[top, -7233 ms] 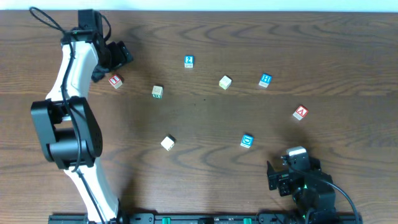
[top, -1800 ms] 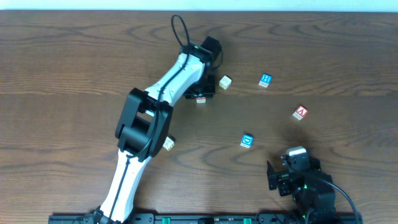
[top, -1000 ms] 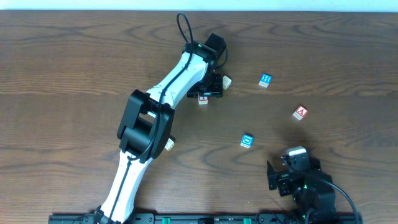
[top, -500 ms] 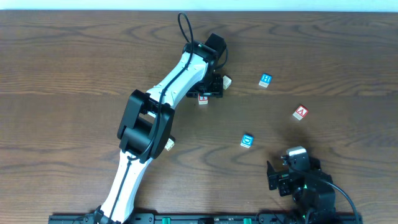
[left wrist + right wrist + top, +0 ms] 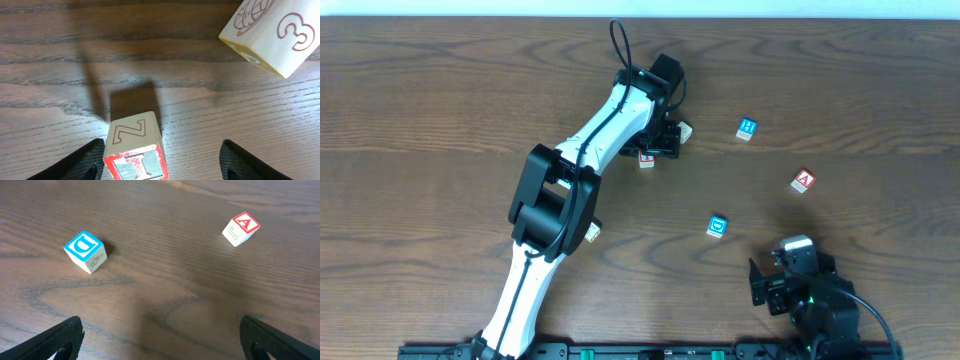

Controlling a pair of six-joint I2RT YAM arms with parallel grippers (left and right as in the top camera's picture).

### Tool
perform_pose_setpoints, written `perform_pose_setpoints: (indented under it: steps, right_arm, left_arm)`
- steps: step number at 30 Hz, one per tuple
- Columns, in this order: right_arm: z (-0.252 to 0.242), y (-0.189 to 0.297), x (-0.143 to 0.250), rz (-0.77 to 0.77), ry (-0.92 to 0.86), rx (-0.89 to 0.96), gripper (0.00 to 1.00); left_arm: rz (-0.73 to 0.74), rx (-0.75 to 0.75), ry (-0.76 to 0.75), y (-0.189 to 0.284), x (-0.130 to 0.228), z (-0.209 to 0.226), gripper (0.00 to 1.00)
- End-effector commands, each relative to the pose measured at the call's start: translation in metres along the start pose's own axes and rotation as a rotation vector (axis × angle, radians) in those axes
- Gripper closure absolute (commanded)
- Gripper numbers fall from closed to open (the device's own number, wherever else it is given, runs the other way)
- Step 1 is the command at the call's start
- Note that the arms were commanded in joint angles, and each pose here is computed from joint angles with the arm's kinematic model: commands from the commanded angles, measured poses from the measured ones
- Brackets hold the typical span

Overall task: Spell out Ai2
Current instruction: 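Move left gripper to the blue 2 block and grasp it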

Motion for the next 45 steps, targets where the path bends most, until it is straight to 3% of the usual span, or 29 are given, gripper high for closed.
perform_pose_setpoints:
  steps: [1,13,20,24,30,36,45]
  right_arm:
    - [0.000,-0.002,0.004,0.009,0.006,0.002,0.01]
    - [0.000,-0.002,0.004,0.009,0.006,0.002,0.01]
    - [0.000,-0.002,0.004,0.009,0.006,0.002,0.01]
    - [0.000,-0.002,0.004,0.009,0.006,0.002,0.01]
    - [0.000,-0.002,0.004,0.009,0.006,0.002,0.01]
    - [0.000,-0.002,0.004,0.009,0.006,0.002,0.01]
    - [0.000,-0.002,0.004,0.009,0.006,0.002,0.01]
  left_arm:
    - [0.004,0.030,-0.023,-0.001,-0.002,-0.006,0.26]
    - [-0.047,-0.026,-0.016,0.001,-0.014,0.007,0.29]
    - [-0.288,-0.144,0.035,0.053,-0.073,0.040,0.23]
    - [-0.397,-0.130,0.079,0.087,-0.102,0.057,0.23]
    - [-0.497,-0.105,0.131,0.102,-0.131,0.086,0.23]
    - [-0.531,-0.115,0.119,0.097,-0.142,0.092,0.18]
    - [-0.441,-0.126,0.127,0.044,-0.141,0.098,0.11]
Point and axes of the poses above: each gripper's point midway between its finger pads, its own y axis back along the fingers, its own z axis along the line the jaws close on, x = y × z, the point moved 2 cm from there along y, back along the fingers, and after that the axes turned 1 degree about y, right-handed, at the moved point
